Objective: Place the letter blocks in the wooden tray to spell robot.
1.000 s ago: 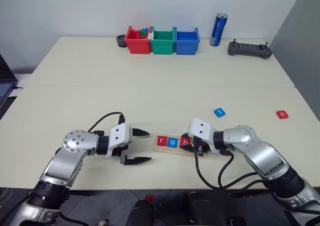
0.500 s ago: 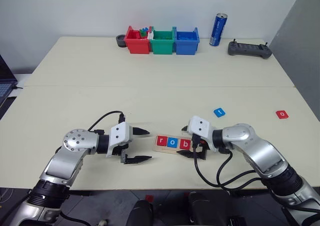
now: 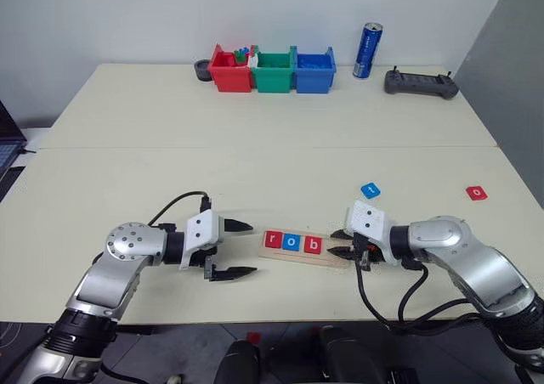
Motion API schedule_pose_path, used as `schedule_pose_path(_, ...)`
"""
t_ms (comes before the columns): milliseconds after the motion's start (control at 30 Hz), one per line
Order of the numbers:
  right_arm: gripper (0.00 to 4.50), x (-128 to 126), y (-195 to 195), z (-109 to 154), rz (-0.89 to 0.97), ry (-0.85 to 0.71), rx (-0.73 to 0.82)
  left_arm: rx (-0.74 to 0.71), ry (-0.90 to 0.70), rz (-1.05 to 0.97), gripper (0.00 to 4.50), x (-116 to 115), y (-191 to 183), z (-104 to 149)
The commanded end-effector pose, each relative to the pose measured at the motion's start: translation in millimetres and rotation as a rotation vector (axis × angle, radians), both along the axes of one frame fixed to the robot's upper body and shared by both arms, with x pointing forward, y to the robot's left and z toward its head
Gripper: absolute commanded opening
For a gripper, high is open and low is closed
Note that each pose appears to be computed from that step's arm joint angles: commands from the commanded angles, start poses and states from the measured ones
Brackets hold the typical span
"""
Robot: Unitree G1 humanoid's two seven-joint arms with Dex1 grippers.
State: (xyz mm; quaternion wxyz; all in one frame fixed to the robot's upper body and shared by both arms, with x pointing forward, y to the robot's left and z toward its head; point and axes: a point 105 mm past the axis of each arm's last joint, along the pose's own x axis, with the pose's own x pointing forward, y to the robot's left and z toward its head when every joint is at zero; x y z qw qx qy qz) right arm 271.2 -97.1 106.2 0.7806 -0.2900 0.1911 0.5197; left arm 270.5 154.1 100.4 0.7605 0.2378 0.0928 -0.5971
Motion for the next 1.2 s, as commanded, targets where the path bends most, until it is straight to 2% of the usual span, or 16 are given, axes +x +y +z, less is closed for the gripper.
schedule_pose_path(33, 0.16, 1, 3, 4, 0.036, -0.038, -0.017, -0.006, -0.053, -0.002, 4.5, 3, 0, 13)
schedule_pose_path(300, 0.07, 4, 8, -10, 0.085, -0.053, -0.106, -0.008, -0.053, 0.002, 4.5, 4, 1, 12)
schedule_pose_path(700, 0.07, 12, 34, 0, 0.13, -0.092, -0.055, -0.017, -0.056, -0.008, 4.5, 3, -4, 9)
schedule_pose_path(900, 0.07, 17, 31, 8, 0.117, -0.124, -0.049, -0.018, -0.061, -0.013, 4.5, 4, -7, 15)
schedule_pose_path(967, 0.07, 12, 27, 17, 0.119, -0.12, -0.023, -0.017, -0.061, -0.012, 4.5, 4, -7, 16)
schedule_pose_path(1067, 0.07, -12, 23, 24, 0.171, -0.061, 0.014, -0.017, -0.06, -0.008, 4.5, 3, -7, 17)
schedule_pose_path(1200, 0.07, -35, 14, 9, 0.201, 0.006, -0.032, -0.018, -0.055, -0.008, 4.5, 3, -7, 16)
